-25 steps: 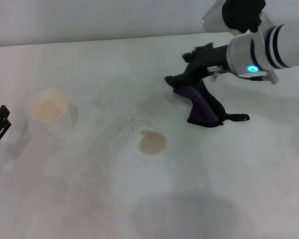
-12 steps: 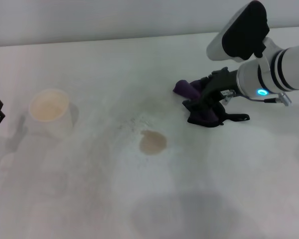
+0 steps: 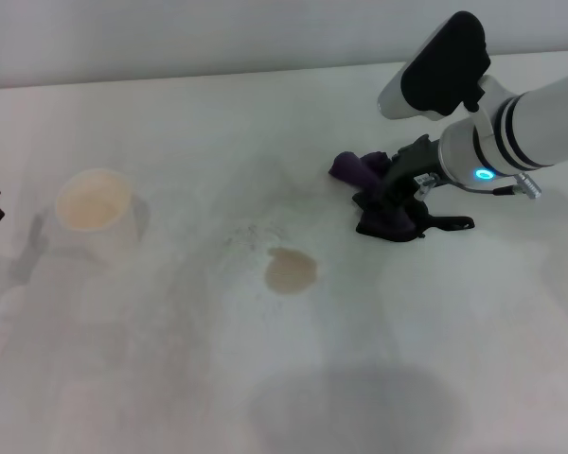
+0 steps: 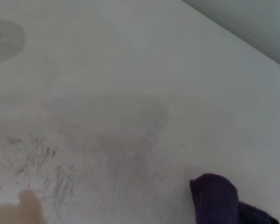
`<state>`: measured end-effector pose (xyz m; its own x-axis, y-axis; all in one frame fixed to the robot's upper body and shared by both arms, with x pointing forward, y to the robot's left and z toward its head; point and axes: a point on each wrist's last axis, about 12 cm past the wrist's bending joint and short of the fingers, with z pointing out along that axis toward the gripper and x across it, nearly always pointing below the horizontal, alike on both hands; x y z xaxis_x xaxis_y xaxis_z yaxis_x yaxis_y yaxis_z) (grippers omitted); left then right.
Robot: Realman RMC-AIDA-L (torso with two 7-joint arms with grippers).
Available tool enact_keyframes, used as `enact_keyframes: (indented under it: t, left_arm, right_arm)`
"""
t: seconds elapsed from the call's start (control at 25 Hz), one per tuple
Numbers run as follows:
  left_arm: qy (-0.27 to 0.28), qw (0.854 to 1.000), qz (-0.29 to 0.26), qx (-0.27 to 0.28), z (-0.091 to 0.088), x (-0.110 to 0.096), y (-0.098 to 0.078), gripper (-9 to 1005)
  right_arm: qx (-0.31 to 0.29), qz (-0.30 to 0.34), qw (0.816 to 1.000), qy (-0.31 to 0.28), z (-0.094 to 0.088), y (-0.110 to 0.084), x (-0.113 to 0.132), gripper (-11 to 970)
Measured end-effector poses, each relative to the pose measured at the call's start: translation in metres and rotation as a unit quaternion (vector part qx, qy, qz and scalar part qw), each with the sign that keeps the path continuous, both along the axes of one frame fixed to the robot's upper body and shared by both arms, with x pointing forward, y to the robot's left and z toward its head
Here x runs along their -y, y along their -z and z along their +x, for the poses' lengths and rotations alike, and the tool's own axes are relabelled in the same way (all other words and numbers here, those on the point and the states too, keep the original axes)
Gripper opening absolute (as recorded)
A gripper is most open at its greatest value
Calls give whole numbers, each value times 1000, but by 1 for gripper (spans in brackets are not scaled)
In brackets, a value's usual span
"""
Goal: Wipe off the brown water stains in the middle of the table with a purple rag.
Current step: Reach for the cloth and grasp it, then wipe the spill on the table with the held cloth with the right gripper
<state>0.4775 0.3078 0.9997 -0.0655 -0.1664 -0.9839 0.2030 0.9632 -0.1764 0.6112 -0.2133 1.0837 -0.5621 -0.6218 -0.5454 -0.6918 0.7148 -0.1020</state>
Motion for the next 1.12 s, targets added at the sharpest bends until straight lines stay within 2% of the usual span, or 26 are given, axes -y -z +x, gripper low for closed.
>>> enact_keyframes:
  t: [0.44, 0.76, 0.92, 1.0, 1.08, 1.12]
  left_arm:
    - [1, 1000, 0, 0, 0, 0, 0, 887]
    - [1, 1000, 0, 0, 0, 0, 0, 888]
    - [1, 1000, 0, 1, 1, 0, 0, 888]
    - [0, 1000, 1, 1, 1, -1, -1, 888]
    - [1, 1000, 0, 1, 1, -1, -1, 888]
    - [1, 1000, 0, 2, 1, -1, -1, 888]
  right_arm:
    - [11, -20, 1000, 3, 5, -1, 6, 328]
    - [10, -14, 1000, -3, 4, -9, 5, 117]
    - [10, -14, 999, -30, -3, -17, -3, 108]
    - [9, -23, 996, -82, -16, -24, -19, 106]
    - [-2, -42, 988, -147, -32, -23, -44, 106]
    - [-2, -42, 988, -147, -32, -23, -44, 107]
